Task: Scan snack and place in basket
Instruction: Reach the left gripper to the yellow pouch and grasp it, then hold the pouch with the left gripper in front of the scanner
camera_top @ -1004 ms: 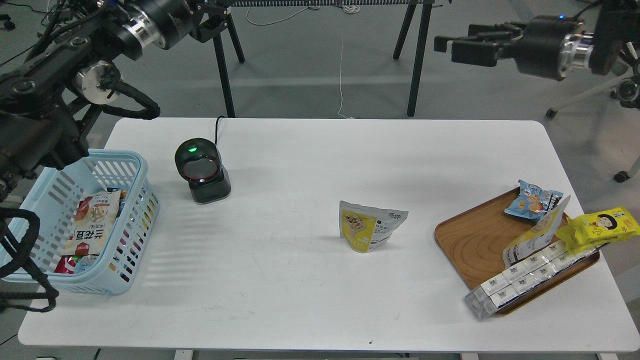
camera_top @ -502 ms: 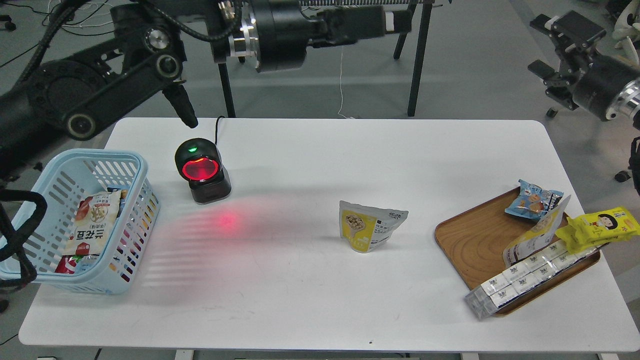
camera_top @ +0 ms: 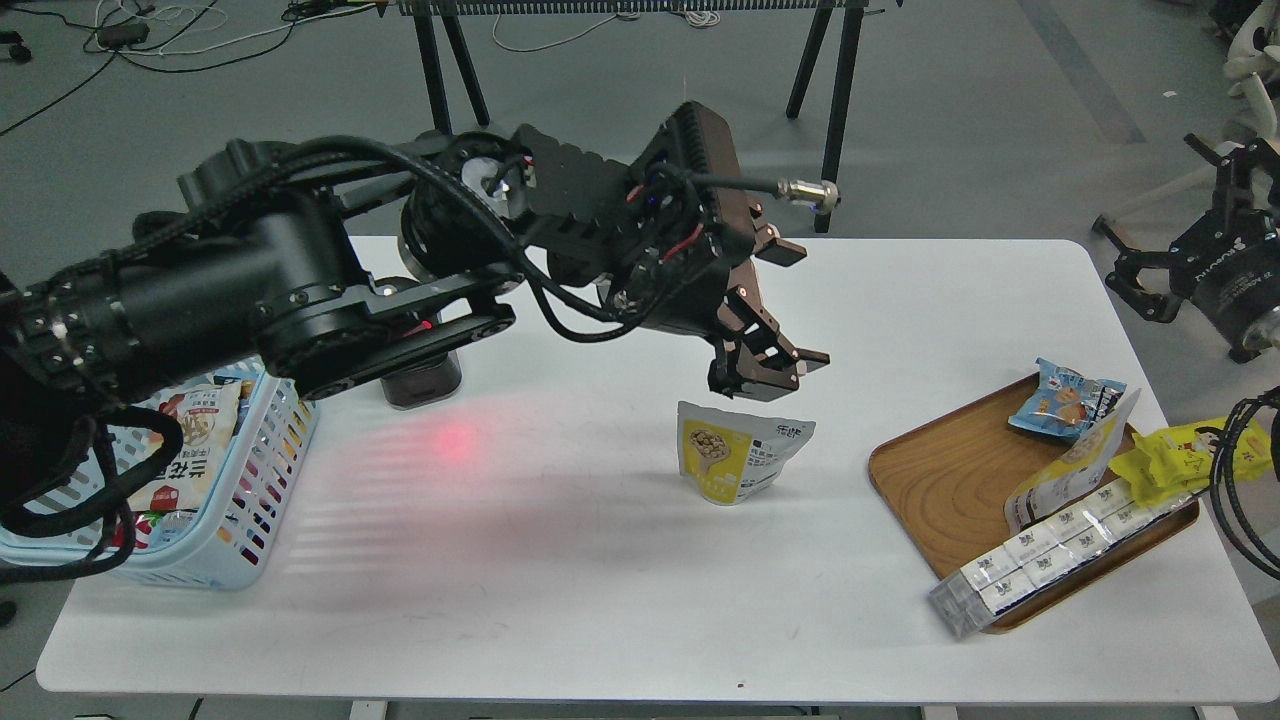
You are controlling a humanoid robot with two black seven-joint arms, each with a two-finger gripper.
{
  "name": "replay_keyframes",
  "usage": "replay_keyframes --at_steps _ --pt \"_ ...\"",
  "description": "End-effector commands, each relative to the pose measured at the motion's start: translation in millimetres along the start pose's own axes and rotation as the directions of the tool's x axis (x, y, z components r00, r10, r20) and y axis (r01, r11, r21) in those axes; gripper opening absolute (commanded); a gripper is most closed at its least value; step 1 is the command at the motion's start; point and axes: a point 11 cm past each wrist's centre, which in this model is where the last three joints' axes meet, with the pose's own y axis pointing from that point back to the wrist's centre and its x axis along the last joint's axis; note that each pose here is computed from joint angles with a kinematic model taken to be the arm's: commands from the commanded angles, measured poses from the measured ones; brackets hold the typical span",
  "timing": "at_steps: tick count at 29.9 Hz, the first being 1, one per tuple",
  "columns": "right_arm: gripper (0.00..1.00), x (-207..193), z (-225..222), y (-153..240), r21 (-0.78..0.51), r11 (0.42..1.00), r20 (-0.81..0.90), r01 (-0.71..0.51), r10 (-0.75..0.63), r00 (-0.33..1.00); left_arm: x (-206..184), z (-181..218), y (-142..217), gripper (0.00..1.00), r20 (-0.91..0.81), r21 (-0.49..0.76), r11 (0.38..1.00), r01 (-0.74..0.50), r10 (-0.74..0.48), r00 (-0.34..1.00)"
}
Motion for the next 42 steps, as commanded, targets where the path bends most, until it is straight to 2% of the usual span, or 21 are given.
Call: replay_keyframes --at_steps 1,6,13,19,26,32,38,42 --pt "0.99 10 12 1 0.078 0.995 0.134 -0.068 0.057 0.989 -3 19 -23 0.85 0.015 -0.053 0.998 0.03 -0.029 0.999" --pt "0.99 -1 39 -5 0.102 0.992 0.254 -0.076 0.048 0.966 -34 28 -43 0.79 0.022 -0.073 0.988 0.138 -0.137 0.99" --pt "0.99 -5 45 -7 0.095 0.993 0.263 -0.07 0.043 0.964 -69 15 -49 0.71 0.001 -0.036 0.969 0.243 -0.243 0.97" --pt "0.99 -3 41 -6 0.099 0.992 0.254 -0.072 0.045 0.966 -74 11 -55 0.56 -0.014 -0.024 0.965 0.26 -0.26 0.965" --pt "0.99 -1 40 -4 0.097 0.992 0.249 -0.077 0.05 0.967 -77 13 -58 0.29 -0.01 -0.032 0.964 0.262 -0.263 0.965" --pt "0.99 -2 39 -6 0.1 0.992 0.247 -0.072 0.046 0.968 -80 14 -58 0.19 -0.017 -0.037 0.963 0.266 -0.267 0.964" --pt "0.99 -2 38 -6 0.1 0.992 0.245 -0.071 0.045 0.969 -83 14 -57 0.14 -0.024 -0.032 0.963 0.268 -0.268 0.963" --pt "0.99 0 37 -6 0.099 0.992 0.234 -0.073 0.048 0.971 -82 15 -58 0.01 -0.021 -0.036 0.964 0.265 -0.266 0.964"
